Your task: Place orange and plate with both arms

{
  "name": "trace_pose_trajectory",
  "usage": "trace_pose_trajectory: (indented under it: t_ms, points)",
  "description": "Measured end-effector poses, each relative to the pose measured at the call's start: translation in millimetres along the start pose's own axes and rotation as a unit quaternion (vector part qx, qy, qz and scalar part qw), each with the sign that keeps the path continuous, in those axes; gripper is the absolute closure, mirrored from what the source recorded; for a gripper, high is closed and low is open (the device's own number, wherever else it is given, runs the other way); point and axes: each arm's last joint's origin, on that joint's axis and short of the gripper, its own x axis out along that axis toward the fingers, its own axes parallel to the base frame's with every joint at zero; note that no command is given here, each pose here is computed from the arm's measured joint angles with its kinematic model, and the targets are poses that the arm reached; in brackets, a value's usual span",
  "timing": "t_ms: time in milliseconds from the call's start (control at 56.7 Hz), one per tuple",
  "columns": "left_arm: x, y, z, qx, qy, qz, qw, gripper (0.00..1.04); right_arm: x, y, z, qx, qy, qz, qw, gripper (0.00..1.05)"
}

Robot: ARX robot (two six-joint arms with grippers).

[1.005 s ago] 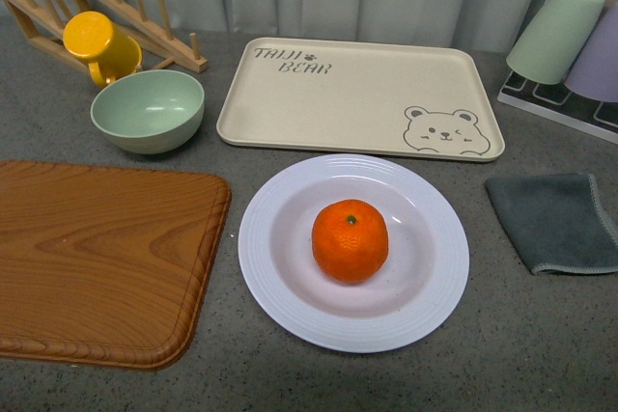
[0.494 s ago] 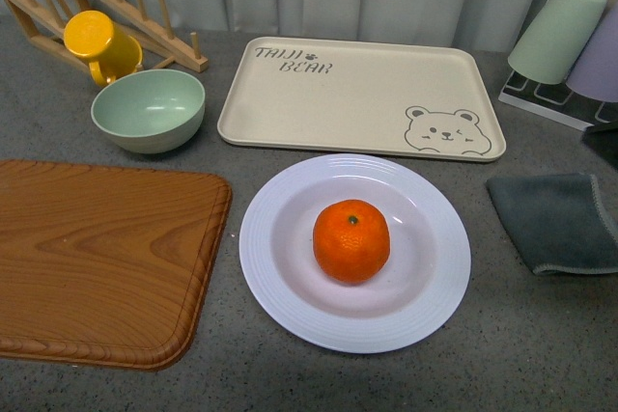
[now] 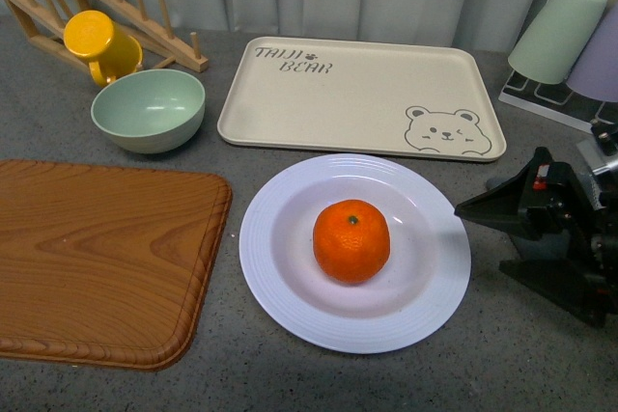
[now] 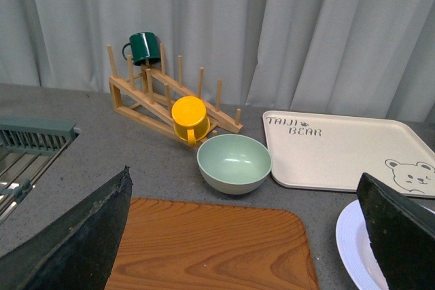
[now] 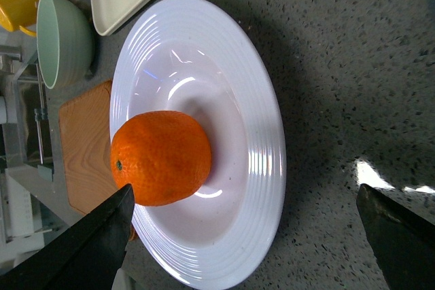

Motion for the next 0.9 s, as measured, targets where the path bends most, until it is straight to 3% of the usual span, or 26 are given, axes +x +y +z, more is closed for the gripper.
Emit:
trace_pose_trajectory:
  t_ms: [758, 899]
  points:
    - [0, 0, 0, 0.0, 0.0, 0.0, 1.0, 0.06, 65, 7, 8, 0.058, 0.033, 0.042, 0.997, 0.09]
    - [0, 0, 0, 0.0, 0.0, 0.0, 1.0, 0.06, 69, 4, 5, 0.062, 0.036, 0.036, 0.997, 0.3]
